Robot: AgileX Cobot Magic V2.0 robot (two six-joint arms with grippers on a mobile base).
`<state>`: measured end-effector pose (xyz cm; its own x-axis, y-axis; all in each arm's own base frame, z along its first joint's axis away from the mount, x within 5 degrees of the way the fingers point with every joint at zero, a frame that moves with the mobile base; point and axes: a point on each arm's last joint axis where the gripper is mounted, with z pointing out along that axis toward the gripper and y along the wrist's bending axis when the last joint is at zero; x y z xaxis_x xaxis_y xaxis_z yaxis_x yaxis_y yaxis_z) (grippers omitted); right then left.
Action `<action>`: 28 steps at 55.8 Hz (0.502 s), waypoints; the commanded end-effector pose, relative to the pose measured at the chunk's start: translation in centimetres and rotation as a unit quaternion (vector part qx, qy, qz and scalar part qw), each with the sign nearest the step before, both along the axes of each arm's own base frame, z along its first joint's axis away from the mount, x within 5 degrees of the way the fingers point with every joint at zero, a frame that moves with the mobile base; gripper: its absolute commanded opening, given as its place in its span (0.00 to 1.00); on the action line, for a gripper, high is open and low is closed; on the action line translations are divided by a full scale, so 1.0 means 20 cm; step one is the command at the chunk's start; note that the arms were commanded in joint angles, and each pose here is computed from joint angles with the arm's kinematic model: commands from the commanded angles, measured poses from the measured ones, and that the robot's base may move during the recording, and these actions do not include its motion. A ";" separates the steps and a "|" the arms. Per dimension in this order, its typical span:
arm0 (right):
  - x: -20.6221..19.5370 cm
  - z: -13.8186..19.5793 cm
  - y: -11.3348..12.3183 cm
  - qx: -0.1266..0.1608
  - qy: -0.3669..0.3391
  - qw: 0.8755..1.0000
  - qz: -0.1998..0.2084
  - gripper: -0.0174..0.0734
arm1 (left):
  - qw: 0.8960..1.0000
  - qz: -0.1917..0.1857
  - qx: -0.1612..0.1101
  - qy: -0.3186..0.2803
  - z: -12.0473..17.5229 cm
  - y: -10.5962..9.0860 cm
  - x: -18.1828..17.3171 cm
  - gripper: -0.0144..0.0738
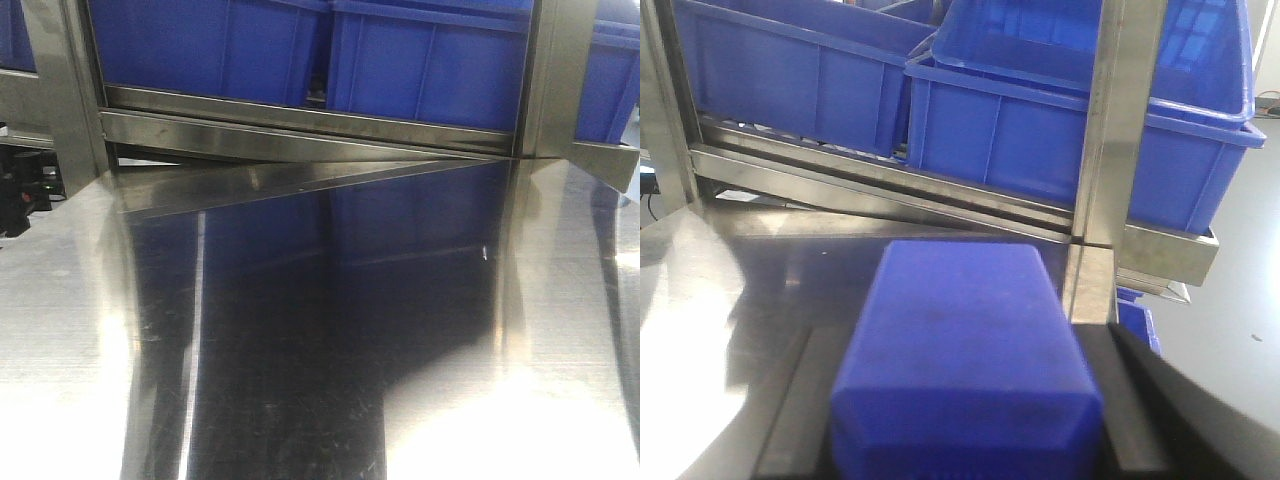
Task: Pick and sort blue part to right shelf
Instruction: 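Lift the blue rectangular block with the right gripper off the table, then drive the base away from the table holding both blocks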
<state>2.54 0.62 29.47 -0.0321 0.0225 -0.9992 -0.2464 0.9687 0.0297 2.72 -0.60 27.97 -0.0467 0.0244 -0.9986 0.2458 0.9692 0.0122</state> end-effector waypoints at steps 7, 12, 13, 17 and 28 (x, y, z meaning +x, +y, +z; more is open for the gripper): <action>-0.01 0.07 0.00 0.001 -0.045 0.999 -0.002 0.36 | 0.998 -0.004 -0.021 -0.063 0.09 0.01 -0.03 0.54; -0.01 0.07 0.00 0.001 -0.045 0.999 -0.001 0.36 | 0.998 -0.004 -0.021 -0.063 0.09 0.01 -0.03 0.54; -0.01 0.07 0.00 0.001 -0.045 0.999 -0.001 0.36 | 0.998 -0.004 -0.021 -0.063 0.09 0.01 -0.03 0.54; -0.01 0.07 0.00 0.001 -0.045 0.999 -0.001 0.36 | 0.998 -0.004 -0.021 -0.063 0.09 0.01 -0.03 0.54; -0.01 0.07 0.00 0.001 -0.045 0.999 -0.001 0.36 | 0.998 -0.004 -0.021 -0.063 0.09 0.01 -0.03 0.54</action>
